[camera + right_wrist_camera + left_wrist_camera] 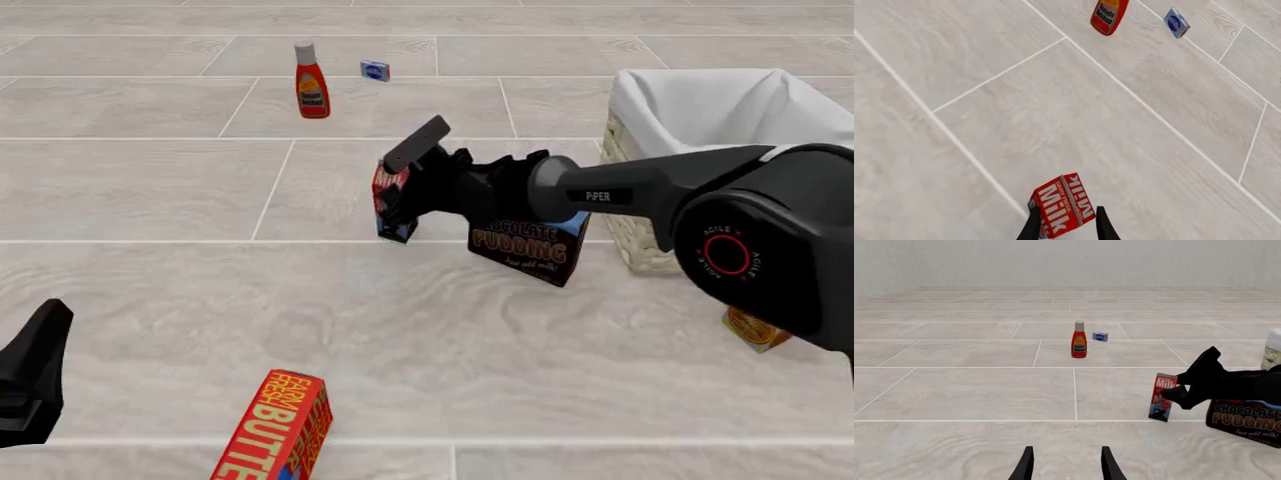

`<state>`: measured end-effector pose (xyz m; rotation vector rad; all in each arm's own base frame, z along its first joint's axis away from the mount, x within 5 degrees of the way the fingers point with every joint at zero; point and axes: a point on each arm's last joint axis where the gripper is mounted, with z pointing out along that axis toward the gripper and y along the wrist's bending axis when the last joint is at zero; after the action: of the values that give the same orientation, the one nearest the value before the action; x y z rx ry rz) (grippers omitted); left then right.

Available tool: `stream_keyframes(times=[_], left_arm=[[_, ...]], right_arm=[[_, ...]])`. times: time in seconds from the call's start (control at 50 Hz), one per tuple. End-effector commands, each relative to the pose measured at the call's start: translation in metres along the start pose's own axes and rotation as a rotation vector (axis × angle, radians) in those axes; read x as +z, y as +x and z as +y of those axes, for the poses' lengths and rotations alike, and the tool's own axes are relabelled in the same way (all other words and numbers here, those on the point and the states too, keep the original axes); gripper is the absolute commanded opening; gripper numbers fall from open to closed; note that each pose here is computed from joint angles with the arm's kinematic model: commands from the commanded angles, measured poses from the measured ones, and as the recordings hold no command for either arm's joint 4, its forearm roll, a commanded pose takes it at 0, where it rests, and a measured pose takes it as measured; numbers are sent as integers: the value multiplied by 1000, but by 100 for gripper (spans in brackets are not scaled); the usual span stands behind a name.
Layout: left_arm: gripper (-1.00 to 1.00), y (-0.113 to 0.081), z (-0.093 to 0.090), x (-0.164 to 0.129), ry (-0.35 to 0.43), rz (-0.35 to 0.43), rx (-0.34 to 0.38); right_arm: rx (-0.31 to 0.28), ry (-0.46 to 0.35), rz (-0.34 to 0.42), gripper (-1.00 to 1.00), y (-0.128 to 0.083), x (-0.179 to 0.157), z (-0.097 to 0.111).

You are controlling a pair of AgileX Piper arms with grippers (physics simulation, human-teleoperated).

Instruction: Pick the milk and place it in the basket.

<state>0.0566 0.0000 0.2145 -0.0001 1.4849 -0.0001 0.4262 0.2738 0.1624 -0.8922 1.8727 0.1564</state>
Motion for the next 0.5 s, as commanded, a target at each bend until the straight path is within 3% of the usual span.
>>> stream_keyframes(times=[0.02, 0.5], left_arm=[[100, 0, 0, 0, 0, 0, 0], [100, 0, 0, 0, 0, 0, 0]], right_arm=[[34, -4, 8, -100, 3, -1, 3], [3, 17, -62, -100, -31, -46, -8]])
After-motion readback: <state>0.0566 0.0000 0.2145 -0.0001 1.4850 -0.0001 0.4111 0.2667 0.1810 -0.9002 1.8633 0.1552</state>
